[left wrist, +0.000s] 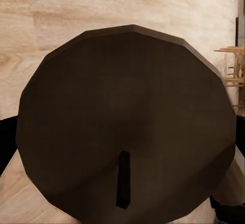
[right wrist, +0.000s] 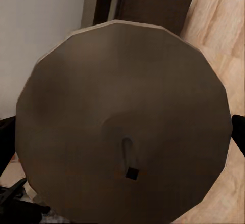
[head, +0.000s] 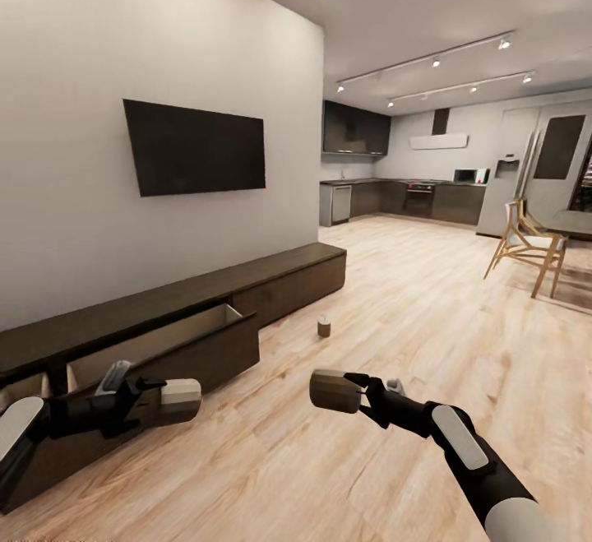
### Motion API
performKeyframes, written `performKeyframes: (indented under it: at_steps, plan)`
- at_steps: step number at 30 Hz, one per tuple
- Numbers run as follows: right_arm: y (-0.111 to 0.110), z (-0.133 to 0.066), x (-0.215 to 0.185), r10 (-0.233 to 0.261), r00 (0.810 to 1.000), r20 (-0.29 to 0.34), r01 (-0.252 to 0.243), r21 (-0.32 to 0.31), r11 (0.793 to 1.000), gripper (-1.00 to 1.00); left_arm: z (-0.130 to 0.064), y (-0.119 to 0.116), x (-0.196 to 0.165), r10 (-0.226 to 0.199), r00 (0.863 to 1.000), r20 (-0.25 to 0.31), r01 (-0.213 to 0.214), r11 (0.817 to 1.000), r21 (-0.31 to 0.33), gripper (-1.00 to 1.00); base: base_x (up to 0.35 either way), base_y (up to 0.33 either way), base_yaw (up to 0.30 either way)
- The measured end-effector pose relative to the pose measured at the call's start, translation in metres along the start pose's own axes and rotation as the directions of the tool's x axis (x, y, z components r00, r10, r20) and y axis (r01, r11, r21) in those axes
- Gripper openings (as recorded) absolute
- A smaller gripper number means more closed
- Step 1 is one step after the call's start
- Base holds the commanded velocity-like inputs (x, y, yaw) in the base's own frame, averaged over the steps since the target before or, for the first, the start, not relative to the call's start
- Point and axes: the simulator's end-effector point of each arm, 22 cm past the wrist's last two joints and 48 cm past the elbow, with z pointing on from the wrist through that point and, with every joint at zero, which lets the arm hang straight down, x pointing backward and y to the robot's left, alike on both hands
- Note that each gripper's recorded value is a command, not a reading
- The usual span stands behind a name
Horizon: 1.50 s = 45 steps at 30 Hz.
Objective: Place each of the two pumpkins and all three candles from the living room inside a cabinet in the living room (use any cabinet), then make sure every cabinet is closed, and position the cauldron so it is next to a table in the living room.
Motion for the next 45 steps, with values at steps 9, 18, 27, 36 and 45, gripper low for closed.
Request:
performKeyframes:
  at_steps: [9, 18, 27, 36, 45]
  plan:
    - [-0.0007, -0.0002, -0.0001, 0.001, 1.000, 0.000, -0.001, 0.001, 1.000, -1.00, 0.0003, -0.0001, 0.0003, 0.000, 1.000, 0.000, 0.000, 1.000, 0.000, -1.00, 0.202, 0.000, 0.288]
    - [-0.0005, -0.0004, -0.0003, 0.000, 1.000, 0.000, 0.000, 0.001, 1.000, -1.00, 0.0001, -0.0004, -0.0002, 0.000, 1.000, 0.001, 0.000, 1.000, 0.000, -1.00, 0.202, 0.000, 0.058]
    - [-0.0002, -0.0002, -0.0003, 0.000, 1.000, 0.000, 0.000, 0.000, 1.000, -1.00, 0.0001, 0.0002, -0.0001, 0.000, 1.000, 0.000, 0.000, 1.000, -0.001, -1.00, 0.202, 0.000, 0.235]
    - [-0.0001, -0.0001, -0.0001, 0.000, 1.000, 0.000, 0.000, 0.000, 1.000, -1.00, 0.0000, 0.0002, -0.0001, -0.001, 1.000, 0.000, 0.001, 1.000, 0.000, -1.00, 0.202, 0.000, 0.278]
    - [0.0001, 0.0003, 0.0004, 0.000, 1.000, -0.001, 0.000, 0.000, 1.000, -1.00, 0.0002, 0.0000, 0.0000, -0.001, 1.000, 0.000, 0.001, 1.000, 0.000, -1.00, 0.194, 0.000, 0.279]
